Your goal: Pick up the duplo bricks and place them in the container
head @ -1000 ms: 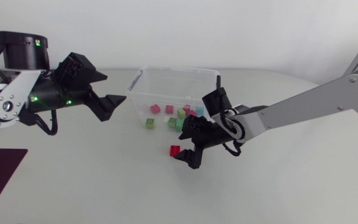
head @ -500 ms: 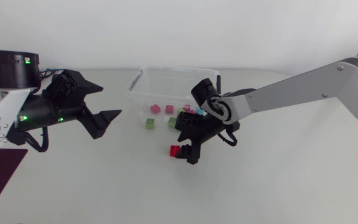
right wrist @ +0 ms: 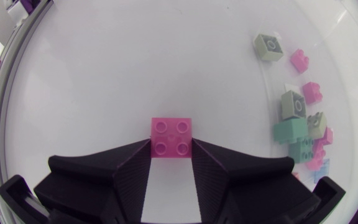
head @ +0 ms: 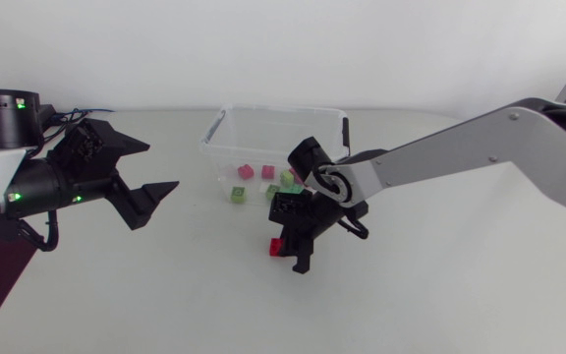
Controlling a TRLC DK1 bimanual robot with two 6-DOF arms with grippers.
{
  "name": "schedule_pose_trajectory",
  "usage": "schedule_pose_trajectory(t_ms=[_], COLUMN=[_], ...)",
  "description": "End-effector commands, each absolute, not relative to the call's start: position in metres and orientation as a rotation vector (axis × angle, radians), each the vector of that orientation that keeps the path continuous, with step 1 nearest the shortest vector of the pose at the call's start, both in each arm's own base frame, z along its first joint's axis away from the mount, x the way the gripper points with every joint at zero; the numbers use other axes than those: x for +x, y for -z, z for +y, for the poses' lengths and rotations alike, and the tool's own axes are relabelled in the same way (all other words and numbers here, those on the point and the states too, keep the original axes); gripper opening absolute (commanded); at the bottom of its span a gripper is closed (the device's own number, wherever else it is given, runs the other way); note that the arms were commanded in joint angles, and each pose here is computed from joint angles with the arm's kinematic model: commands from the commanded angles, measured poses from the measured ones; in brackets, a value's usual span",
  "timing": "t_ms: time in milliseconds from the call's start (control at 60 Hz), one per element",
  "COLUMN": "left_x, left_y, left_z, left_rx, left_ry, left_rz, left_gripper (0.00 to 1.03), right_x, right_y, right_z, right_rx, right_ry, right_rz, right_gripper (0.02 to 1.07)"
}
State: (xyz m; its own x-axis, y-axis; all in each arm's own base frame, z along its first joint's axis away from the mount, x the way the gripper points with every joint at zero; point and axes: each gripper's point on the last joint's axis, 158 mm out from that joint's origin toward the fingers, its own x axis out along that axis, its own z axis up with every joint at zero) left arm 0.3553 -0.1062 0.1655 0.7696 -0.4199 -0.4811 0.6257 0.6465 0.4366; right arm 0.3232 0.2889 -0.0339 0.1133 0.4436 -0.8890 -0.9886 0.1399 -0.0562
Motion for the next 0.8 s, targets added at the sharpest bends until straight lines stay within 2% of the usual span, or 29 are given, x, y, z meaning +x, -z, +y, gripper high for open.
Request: schedule_pose_trajectory(t_ms=[0, 117, 183, 283, 450, 617, 783], left_x=[0.348, 0.342, 0.335, 0.326, 0.309, 0.295, 0.280], left_y=[-0.165, -0.176, -0.182, -0.189, -0.188, -0.190, -0.180], left_z=[-0.098, -0.081, -0.074, -0.059, -0.042, -0.025, -0.018], left_rx=[0.620, 0.574, 0.543, 0.473, 0.384, 0.358, 0.357], left_ry=[0.593, 0.522, 0.485, 0.418, 0.329, 0.214, 0.173], left_rz=[0.356, 0.331, 0.308, 0.287, 0.270, 0.237, 0.247], left_gripper=[0.99, 0.99, 0.99, 0.99, 0.99, 0.99, 0.99], right_x=[0.305, 0.301, 0.304, 0.312, 0.336, 0.369, 0.402], right_y=[0.019, -0.023, -0.061, -0.111, -0.172, -0.205, -0.208], right_z=[0.279, 0.273, 0.268, 0.261, 0.248, 0.242, 0.246], right_rx=[-0.830, -0.810, -0.784, -0.742, -0.645, -0.583, -0.565], right_ry=[-1.245, -1.206, -1.162, -1.097, -0.968, -0.838, -0.748], right_rz=[0.843, 0.759, 0.679, 0.571, 0.432, 0.329, 0.273], right_gripper=[0.27, 0.27, 0.27, 0.27, 0.28, 0.30, 0.31])
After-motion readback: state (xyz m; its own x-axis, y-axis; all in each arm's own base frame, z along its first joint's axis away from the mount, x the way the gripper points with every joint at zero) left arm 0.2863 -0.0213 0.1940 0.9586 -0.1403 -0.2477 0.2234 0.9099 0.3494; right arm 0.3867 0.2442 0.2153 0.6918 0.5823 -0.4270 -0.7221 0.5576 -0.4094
